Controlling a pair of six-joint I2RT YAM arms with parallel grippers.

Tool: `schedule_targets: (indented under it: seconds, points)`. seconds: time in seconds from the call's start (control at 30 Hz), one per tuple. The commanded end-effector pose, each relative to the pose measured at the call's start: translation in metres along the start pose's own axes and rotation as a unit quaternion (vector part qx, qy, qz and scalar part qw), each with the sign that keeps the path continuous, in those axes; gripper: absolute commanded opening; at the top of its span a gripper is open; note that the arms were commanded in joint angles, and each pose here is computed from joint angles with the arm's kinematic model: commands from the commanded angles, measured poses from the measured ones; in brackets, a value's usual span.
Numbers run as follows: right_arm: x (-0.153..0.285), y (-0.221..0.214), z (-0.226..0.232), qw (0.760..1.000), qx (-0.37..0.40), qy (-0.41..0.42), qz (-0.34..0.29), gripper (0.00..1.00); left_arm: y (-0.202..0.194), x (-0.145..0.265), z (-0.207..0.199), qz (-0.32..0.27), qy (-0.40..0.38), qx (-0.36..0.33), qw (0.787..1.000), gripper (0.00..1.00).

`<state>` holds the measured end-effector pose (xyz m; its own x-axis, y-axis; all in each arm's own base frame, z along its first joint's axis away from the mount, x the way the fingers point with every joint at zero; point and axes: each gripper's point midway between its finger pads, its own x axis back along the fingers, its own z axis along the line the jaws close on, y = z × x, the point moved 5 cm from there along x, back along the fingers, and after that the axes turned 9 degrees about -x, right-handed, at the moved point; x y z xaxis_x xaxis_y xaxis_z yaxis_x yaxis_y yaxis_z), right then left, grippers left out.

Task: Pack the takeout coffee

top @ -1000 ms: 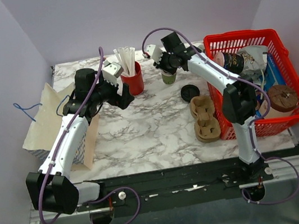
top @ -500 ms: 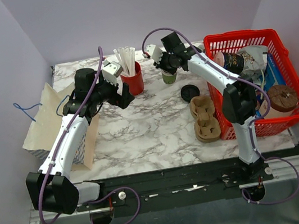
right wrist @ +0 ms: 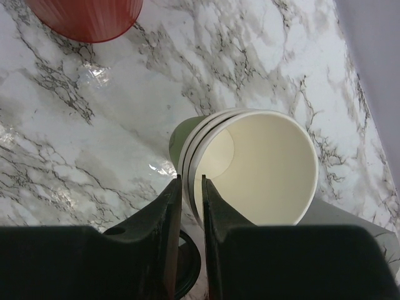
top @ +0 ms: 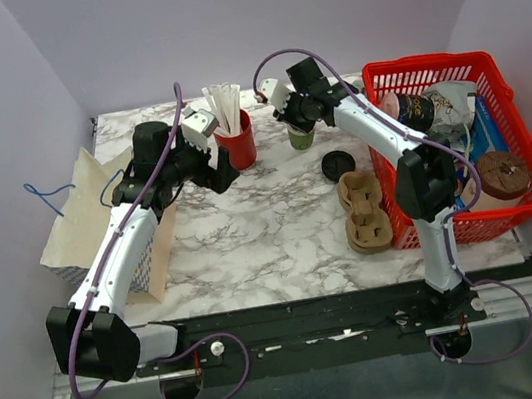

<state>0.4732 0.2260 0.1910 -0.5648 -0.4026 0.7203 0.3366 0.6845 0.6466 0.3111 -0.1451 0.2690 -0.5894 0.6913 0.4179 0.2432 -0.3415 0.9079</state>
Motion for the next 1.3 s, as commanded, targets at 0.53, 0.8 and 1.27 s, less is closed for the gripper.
schedule_targets:
  seconds: [0.53,0.8,1.27]
  points:
    - [-0.004,0.000,-0.012,1.000,-0.023,-0.010,-0.001,0.22,0.002,-0.001,-0.002,-0.012,-0.008,0.003,1.000,0.98]
    - [-0.003,-0.001,-0.011,1.000,-0.022,-0.009,0.000,0.19,0.002,-0.001,-0.002,-0.011,-0.009,0.004,1.000,0.98]
    - [-0.008,-0.008,-0.011,1.000,-0.011,-0.012,0.013,0.22,-0.001,-0.001,-0.004,-0.010,-0.010,0.004,1.000,0.98]
